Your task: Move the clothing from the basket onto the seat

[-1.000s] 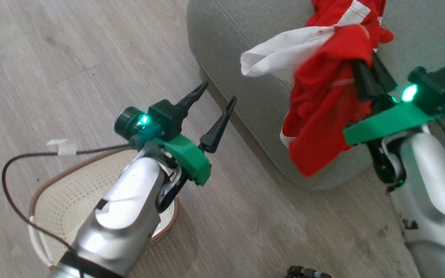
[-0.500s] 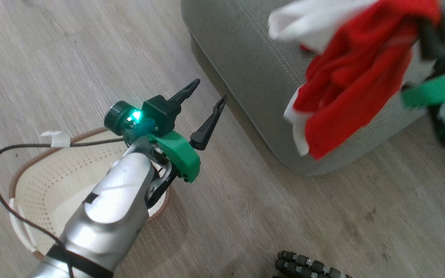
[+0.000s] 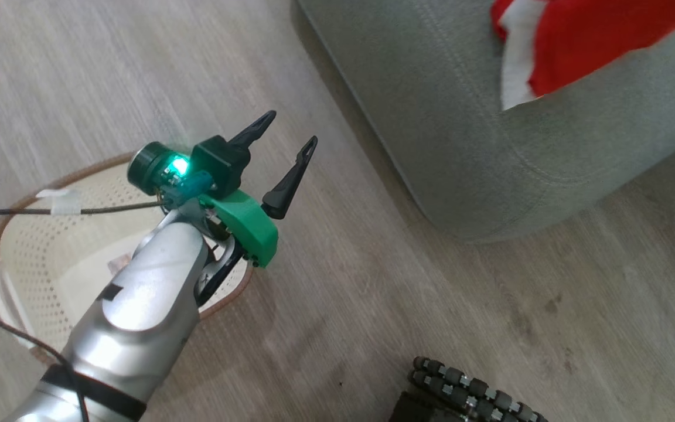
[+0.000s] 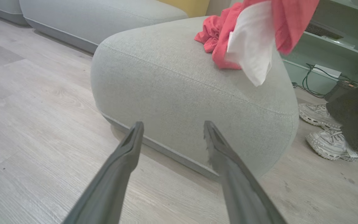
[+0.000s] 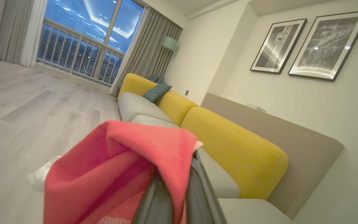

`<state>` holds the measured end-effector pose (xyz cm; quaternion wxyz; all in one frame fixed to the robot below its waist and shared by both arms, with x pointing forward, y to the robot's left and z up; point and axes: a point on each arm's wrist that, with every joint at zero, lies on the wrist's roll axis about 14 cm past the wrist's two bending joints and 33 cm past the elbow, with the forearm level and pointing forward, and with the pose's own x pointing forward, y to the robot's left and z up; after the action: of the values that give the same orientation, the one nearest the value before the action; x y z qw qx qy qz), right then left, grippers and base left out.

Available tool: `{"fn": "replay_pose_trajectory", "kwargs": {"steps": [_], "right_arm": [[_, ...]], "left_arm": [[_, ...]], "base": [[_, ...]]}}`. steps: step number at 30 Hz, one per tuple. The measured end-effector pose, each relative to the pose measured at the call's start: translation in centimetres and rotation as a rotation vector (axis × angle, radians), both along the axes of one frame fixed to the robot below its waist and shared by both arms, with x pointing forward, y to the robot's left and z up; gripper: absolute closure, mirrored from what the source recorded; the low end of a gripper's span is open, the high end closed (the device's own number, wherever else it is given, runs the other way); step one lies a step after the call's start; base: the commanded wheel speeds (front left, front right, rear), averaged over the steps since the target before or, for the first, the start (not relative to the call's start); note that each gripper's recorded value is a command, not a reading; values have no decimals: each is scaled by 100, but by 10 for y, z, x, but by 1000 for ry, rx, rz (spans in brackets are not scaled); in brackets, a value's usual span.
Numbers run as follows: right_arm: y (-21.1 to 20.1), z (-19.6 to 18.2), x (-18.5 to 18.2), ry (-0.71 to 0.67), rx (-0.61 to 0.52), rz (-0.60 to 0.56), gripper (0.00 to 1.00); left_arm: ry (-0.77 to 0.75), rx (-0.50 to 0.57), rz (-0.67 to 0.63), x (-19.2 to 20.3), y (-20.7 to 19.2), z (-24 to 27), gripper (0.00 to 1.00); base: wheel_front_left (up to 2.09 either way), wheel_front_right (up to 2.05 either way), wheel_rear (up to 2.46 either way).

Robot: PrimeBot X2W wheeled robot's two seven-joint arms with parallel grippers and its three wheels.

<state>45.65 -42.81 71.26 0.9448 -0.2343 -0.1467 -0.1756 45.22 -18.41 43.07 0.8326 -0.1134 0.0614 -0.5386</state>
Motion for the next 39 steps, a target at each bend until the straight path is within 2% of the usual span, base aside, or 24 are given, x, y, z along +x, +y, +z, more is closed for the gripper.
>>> {"fn": "replay_pose_trajectory", "kwargs": {"steps": [6, 13, 16, 21, 27, 28, 30, 34, 39], "right_arm": [[-40, 14, 16, -32, 27, -103, 100], [-94, -16, 25, 18, 118, -261, 100], [-104, -42, 37, 53, 194, -298, 100], [-124, -114, 36, 158, 350, -397, 100], [-120, -192, 37, 271, 455, -444, 100], [-117, -204, 36, 286, 470, -445, 71], [-107, -227, 33, 331, 489, -438, 0], [-92, -252, 22, 393, 492, -419, 0], [-83, -242, 10, 363, 451, -368, 0]], "left_arm": [[11, 20, 26, 13, 13, -17, 0], [50, 61, 61, 24, 35, -45, 0], [79, 89, 67, 25, 45, -64, 0], [125, 120, 74, 24, 57, -91, 0], [149, 134, 87, 30, 67, -111, 0], [153, 138, 89, 30, 68, -113, 0], [156, 148, 88, 30, 70, -116, 0], [144, 141, 81, 30, 66, -110, 0], [121, 139, 76, 30, 63, -98, 0]], "base": [[0, 0, 0], [0, 0, 0], [0, 0, 0], [0, 0, 0], [0, 0, 0], [0, 0, 0], [0, 0, 0], [0, 0, 0], [0, 0, 0]]}}
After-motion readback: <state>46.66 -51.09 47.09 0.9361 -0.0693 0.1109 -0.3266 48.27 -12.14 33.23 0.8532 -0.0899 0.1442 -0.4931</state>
